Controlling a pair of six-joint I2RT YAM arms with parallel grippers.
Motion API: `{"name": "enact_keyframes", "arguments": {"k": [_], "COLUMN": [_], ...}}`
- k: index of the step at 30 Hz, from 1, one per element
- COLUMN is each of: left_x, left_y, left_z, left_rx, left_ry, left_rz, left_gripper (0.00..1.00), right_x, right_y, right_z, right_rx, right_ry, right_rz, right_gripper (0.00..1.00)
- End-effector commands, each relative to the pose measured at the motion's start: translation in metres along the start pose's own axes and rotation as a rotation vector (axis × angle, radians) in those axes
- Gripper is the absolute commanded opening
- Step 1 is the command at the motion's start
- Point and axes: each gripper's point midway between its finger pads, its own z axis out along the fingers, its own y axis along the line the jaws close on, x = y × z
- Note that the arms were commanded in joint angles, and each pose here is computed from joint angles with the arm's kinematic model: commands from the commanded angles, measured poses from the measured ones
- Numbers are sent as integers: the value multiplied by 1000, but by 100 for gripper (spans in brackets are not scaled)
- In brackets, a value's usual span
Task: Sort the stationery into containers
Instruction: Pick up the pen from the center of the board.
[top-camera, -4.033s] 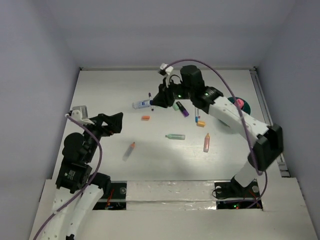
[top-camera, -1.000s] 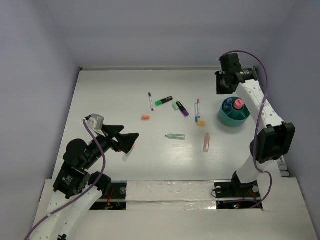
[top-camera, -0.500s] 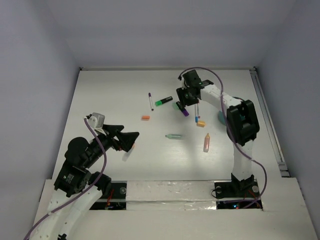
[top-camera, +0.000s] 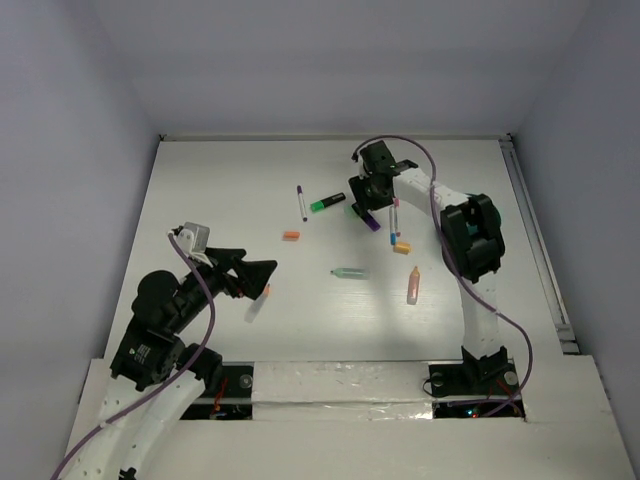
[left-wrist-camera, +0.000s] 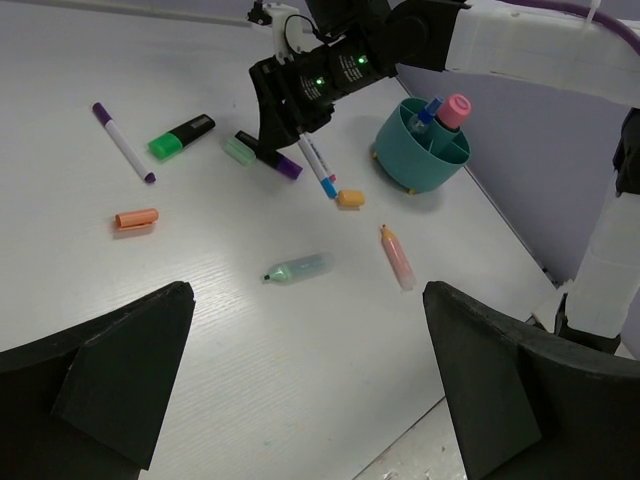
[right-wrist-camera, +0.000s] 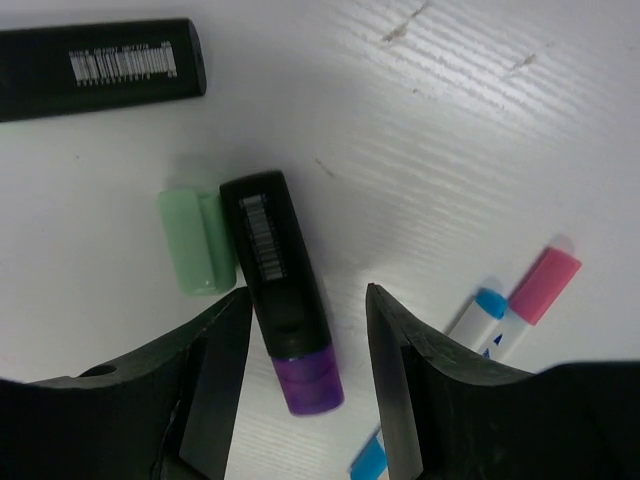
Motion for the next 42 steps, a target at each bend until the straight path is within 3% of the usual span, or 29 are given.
{"name": "enact_keyframes", "arguments": {"k": [1, 13, 16, 17, 21, 29, 32, 33, 36, 37, 39, 40, 41, 42], "left_x": [-2, -2, -2, -1, -2, -5, -5, -6, -7, -7, -8, -8, -8, -8], "left_y": [2, 4, 4, 4, 4, 5, 4, 4, 2, 1, 0, -1, -1, -1], "left_z": [6, 7, 7, 6, 6, 5, 4, 4, 3, 3, 1, 1, 1, 0], "left_rx": [0, -9, -9, -8, -6, -12, -6, -6, 2, 6, 12, 16, 16, 18], "left_ry": [-9, -8, -8, -8, -10, -23, -27, -28, -33, -34, -40, -41, -41, -43], "left_rz": [1, -1, -1, -1, 0, 2, 5, 5, 7, 9, 13, 14, 15, 14], "left_gripper": [99, 99, 99, 99, 99, 99, 99, 99, 99, 99, 99, 99, 99, 99], "right_x": [-21, -49, -49, -48, -58, -141, -158, -166, -148, -153, -118, -115, -89, -79], "right_y": [1, 0, -1, -3, -7, -8, -14, -17, -34, -39, -60, -66, -78, -88], "right_z": [12, 34, 36, 36, 28, -69, -125, -165, -196, -244, -249, -290, -280, -309], "right_rx": [10, 18, 25, 40, 67, 78, 104, 114, 185, 192, 300, 309, 375, 400], "right_ry": [-51, -60, -59, -53, -93, -418, -558, -634, -725, -845, -847, -948, -925, -991], "right_rz": [-37, -59, -51, -47, -46, 24, 78, 102, 188, 233, 294, 342, 369, 423], "right_gripper": [55, 49, 37, 23, 13, 11, 11, 10, 11, 11, 10, 11, 11, 11]}}
